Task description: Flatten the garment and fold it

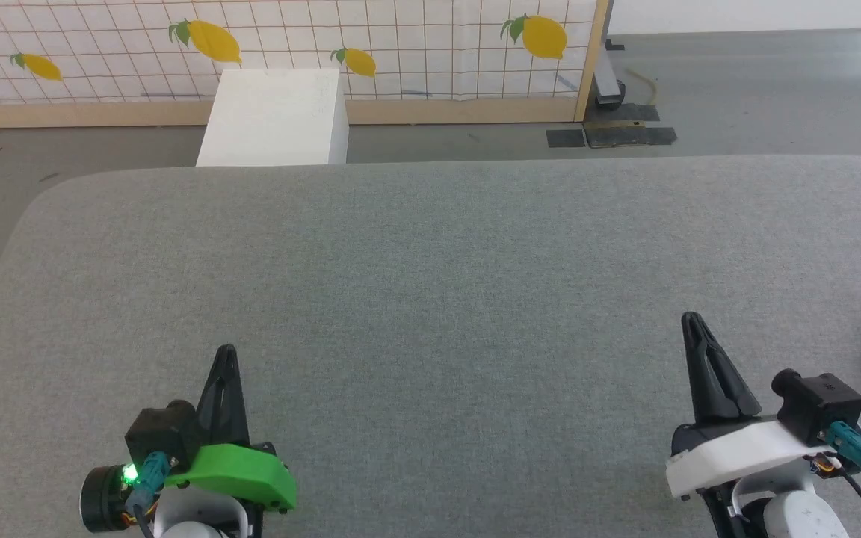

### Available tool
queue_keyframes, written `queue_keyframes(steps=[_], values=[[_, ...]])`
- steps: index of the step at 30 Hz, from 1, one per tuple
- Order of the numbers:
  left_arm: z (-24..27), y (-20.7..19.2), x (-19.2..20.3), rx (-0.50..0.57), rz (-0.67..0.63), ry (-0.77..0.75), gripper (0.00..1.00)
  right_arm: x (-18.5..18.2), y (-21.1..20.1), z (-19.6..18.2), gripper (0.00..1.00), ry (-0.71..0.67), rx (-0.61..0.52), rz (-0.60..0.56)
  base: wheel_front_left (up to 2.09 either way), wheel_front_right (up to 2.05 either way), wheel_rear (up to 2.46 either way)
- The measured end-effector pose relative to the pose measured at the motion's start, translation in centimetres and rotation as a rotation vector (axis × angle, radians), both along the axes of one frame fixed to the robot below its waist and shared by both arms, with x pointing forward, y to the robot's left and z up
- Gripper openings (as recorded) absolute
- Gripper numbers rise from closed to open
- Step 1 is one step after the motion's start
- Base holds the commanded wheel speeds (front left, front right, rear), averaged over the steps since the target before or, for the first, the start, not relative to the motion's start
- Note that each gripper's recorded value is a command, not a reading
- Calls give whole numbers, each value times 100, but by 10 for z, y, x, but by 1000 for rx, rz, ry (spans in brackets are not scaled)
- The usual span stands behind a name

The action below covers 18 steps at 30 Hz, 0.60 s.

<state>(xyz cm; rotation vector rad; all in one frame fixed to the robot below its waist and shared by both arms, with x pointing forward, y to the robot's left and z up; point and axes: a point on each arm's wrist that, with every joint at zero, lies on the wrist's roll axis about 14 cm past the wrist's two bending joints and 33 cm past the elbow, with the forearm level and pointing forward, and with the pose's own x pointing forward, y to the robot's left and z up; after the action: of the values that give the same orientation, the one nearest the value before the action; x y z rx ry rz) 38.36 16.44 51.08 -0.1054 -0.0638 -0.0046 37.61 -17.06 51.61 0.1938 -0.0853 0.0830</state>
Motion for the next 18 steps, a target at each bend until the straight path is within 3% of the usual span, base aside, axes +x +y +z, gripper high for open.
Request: queue_keyframes(steps=[18], values=[[5,2,-1,24,-1,5,0,1,3,4,0,8,-46,15,0,0,0]])
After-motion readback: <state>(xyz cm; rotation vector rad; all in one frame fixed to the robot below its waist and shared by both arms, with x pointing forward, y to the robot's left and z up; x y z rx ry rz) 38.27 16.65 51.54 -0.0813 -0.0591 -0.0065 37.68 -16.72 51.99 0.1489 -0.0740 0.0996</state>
